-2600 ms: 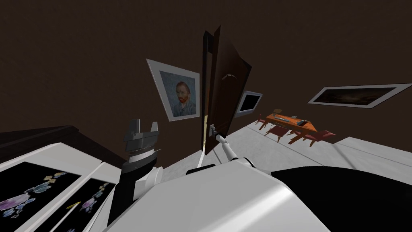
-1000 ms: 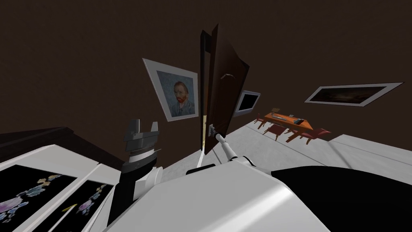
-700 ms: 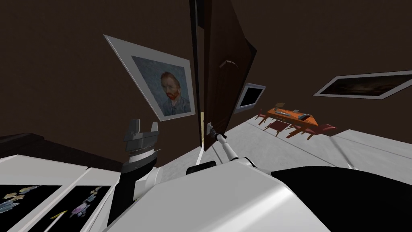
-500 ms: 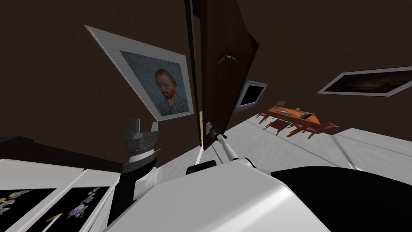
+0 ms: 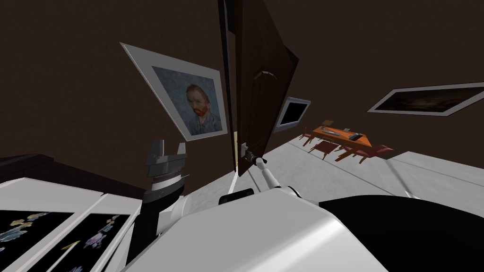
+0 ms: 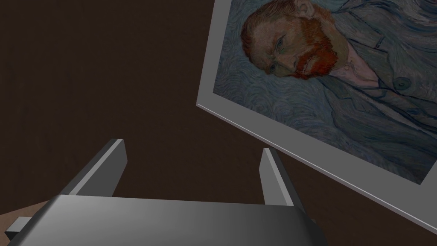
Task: Pull the door open
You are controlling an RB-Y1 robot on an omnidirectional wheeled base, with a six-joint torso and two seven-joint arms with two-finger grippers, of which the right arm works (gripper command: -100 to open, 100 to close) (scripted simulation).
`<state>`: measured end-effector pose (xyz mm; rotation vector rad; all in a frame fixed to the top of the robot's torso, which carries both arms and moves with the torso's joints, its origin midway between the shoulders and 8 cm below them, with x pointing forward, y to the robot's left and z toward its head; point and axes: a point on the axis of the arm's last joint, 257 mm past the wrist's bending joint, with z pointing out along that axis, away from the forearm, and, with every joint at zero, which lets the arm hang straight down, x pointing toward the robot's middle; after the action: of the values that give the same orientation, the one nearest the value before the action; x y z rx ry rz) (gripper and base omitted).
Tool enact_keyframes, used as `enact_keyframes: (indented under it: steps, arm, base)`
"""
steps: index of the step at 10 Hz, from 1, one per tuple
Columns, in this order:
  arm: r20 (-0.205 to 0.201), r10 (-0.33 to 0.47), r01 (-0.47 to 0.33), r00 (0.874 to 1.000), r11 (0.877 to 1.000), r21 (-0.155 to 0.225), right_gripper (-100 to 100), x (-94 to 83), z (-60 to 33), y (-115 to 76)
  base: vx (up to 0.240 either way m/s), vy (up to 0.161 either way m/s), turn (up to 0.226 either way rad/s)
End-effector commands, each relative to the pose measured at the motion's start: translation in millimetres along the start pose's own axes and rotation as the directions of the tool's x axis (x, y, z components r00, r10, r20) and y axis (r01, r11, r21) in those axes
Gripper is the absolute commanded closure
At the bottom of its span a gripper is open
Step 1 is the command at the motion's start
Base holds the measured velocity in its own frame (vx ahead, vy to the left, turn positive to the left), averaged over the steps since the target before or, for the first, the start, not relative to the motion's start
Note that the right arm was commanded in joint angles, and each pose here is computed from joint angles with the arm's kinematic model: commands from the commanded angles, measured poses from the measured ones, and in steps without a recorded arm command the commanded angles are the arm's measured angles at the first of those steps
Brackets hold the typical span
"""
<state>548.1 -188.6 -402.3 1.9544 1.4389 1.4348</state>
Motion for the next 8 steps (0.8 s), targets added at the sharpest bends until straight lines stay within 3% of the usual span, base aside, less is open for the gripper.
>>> enact_keyframes:
  steps: [1, 2, 5, 7, 8]
  arm:
    - [-0.029, 0.067, -0.067, 0.997, 0.998, 0.002, -100, 6.5, -1.6, -1.0]
    - [-0.032, 0.077, -0.077, 0.997, 0.997, 0.0, -100, 7.4, -1.7, -0.3]
    - [-0.083, 0.188, -0.188, 0.979, 0.982, 0.001, -100, 19.5, -5.1, 0.5]
    - [-0.131, 0.283, -0.284, 0.95, 0.959, 0.012, -100, 31.5, -9.1, 0.8]
    - [-0.14, 0.301, -0.303, 0.943, 0.953, 0.008, -100, 33.3, -9.4, 3.0]
  base:
    - [-0.03, -0.064, 0.001]
    - [-0.02, -0.053, 0.004]
    - [-0.036, -0.055, 0.001]
    - [-0.041, -0.062, 0.002]
    - [-0.036, -0.046, 0.003]
